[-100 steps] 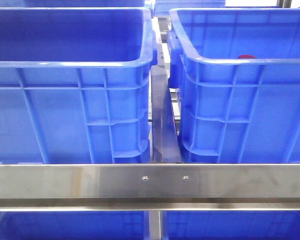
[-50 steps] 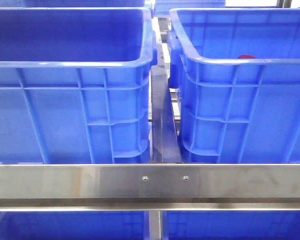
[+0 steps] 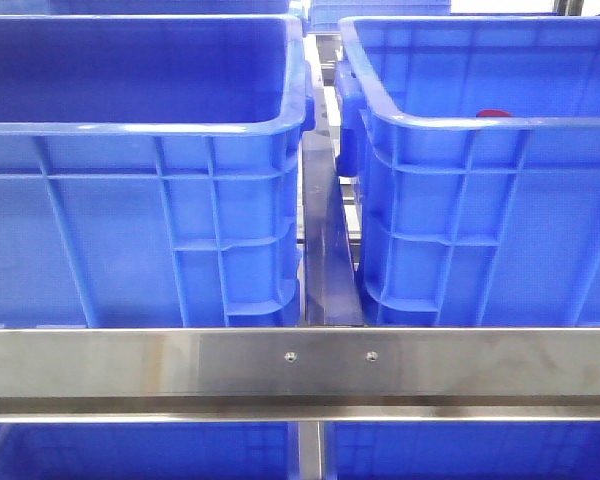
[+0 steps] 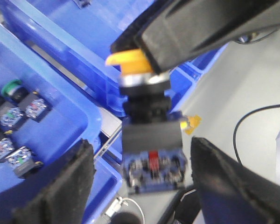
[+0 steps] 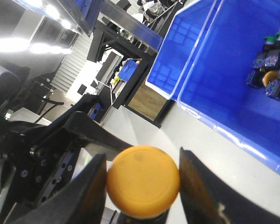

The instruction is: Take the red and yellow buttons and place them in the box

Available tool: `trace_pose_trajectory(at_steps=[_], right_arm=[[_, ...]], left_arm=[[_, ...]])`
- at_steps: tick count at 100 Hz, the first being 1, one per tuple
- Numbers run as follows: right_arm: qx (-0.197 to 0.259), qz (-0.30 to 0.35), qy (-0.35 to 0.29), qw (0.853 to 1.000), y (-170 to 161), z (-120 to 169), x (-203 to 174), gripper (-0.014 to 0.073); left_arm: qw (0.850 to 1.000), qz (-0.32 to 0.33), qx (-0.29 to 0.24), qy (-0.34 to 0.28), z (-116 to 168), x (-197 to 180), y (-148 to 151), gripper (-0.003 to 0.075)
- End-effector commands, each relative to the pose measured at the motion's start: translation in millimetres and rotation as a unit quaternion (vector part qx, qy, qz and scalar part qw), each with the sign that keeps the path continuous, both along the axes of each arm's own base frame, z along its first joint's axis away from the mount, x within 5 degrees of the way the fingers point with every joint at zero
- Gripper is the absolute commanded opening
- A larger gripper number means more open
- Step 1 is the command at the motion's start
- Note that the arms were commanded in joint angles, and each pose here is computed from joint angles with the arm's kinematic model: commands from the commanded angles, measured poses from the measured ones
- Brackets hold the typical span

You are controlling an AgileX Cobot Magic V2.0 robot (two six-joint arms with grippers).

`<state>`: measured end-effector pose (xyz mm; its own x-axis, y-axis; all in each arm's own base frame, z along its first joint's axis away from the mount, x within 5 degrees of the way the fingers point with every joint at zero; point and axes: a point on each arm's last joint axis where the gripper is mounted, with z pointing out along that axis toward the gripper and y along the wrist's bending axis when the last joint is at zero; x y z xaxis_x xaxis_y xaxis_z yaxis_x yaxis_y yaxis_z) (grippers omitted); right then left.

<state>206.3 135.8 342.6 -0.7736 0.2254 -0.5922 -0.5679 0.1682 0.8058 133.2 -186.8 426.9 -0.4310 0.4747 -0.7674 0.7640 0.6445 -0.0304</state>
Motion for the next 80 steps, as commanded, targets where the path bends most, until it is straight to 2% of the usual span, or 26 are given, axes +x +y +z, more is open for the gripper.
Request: trace_pose_trajectory(at_steps=[1, 19, 48, 62, 80], right_arm=[[0.056, -0.001, -0.034, 0.998, -1, 28, -3, 0.0236], [0.051, -0.020, -0.058, 0.997, -2, 37, 1, 0.0236], [0.036, -0.043, -0.065, 0.996, -3, 36, 5, 0.0236], [0.035, -0.043, -0.065, 0.996, -3, 36, 5, 0.0236], [0.035, -0.043, -0.065, 0.996, -3, 36, 5, 0.0236]], left_arm=[[0.998, 0.005, -0.049, -0.034, 21, -6, 9, 0.0434], [0.995, 0.069, -0.045, -0.056, 27, 0, 30, 0.0433], [0.975, 0.197, -0.043, -0.095, 31, 5, 87, 0.0433], [0.958, 0.267, -0.047, -0.097, 25, 2, 119, 0.0433], [0.927, 0.357, -0.052, -0.101, 9, -15, 156, 0.0433]])
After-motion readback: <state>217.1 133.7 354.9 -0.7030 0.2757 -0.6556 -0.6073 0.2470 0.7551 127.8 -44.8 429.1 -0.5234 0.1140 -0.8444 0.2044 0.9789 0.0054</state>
